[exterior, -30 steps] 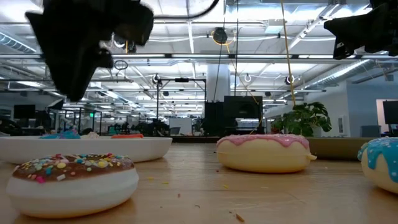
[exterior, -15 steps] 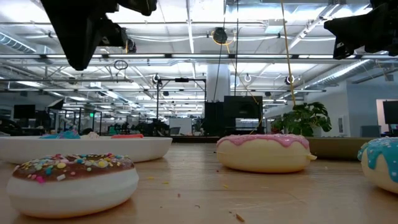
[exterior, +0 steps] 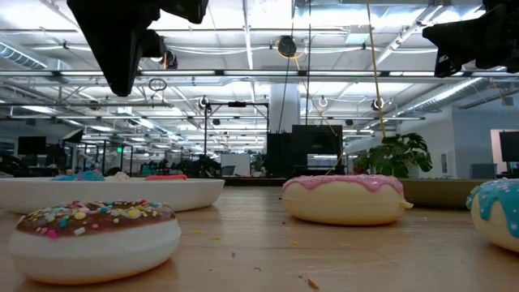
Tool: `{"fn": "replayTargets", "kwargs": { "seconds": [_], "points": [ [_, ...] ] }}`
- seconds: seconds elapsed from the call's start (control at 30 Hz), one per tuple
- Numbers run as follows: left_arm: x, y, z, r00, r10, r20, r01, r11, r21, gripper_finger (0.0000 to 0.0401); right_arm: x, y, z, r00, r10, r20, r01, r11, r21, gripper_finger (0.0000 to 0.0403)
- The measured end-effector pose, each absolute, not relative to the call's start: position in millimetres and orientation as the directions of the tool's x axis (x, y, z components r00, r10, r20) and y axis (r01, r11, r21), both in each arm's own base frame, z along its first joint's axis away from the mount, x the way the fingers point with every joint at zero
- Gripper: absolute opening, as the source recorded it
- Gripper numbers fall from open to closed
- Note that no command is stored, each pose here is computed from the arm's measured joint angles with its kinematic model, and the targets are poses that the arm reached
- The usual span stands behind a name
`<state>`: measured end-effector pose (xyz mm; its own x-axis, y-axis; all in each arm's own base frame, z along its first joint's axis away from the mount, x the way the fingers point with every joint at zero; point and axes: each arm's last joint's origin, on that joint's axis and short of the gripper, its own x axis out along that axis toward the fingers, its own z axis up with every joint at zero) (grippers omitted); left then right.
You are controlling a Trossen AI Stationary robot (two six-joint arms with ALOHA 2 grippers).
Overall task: Pick & Place donuts
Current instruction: Put the small brown donut on the white plate
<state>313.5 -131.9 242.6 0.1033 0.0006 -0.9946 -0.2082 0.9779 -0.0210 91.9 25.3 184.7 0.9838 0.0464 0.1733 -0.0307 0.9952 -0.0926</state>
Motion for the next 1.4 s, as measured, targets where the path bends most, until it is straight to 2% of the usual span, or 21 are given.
{"fn": "replayTargets", "kwargs": {
  "seconds": [0.17, 0.37, 0.53, 0.77, 0.93, 1.1, 1.3, 1.4],
  "points": [
    [313.5, -132.3, 242.6, 0.113, 0.019, -0.993, -0.194, 0.981, -0.003, 0.0004, 91.9, 25.3, 184.6, 0.984, 0.046, 0.173, -0.03, 0.995, -0.093, 0.0],
    [314.2, -131.0, 242.8, 0.133, 0.065, -0.989, -0.25, 0.968, 0.03, 0.0017, 91.9, 25.3, 184.7, 0.984, 0.045, 0.173, -0.029, 0.995, -0.092, 0.0],
    [315.0, -130.8, 243.0, 0.157, 0.105, -0.982, -0.213, 0.975, 0.07, 0.0004, 91.9, 25.3, 184.7, 0.984, 0.045, 0.173, -0.029, 0.995, -0.092, 0.0],
    [315.4, -129.9, 243.3, 0.177, 0.151, -0.972, -0.216, 0.97, 0.111, 0.0019, 91.9, 25.2, 184.7, 0.984, 0.044, 0.173, -0.028, 0.995, -0.092, 0.0],
    [318.7, -131.3, 243.7, 0.211, 0.136, -0.968, -0.221, 0.971, 0.089, 0.0004, 91.9, 25.2, 184.6, 0.984, 0.044, 0.173, -0.028, 0.995, -0.092, 0.0],
    [322.3, -135.2, 244.5, 0.257, 0.115, -0.96, -0.198, 0.978, 0.064, 0.0018, 91.9, 25.2, 184.7, 0.984, 0.044, 0.173, -0.028, 0.995, -0.092, 0.0],
    [328.0, -143.2, 246.1, 0.298, -0.011, -0.954, -0.169, 0.984, -0.064, 0.0005, 91.9, 25.2, 184.7, 0.984, 0.043, 0.173, -0.027, 0.995, -0.097, 0.0],
    [328.3, -146.9, 250.8, 0.314, -0.015, -0.949, -0.158, 0.985, -0.068, 0.0007, 91.9, 25.2, 184.7, 0.984, 0.043, 0.174, -0.026, 0.995, -0.101, 0.0]
  ]
}}
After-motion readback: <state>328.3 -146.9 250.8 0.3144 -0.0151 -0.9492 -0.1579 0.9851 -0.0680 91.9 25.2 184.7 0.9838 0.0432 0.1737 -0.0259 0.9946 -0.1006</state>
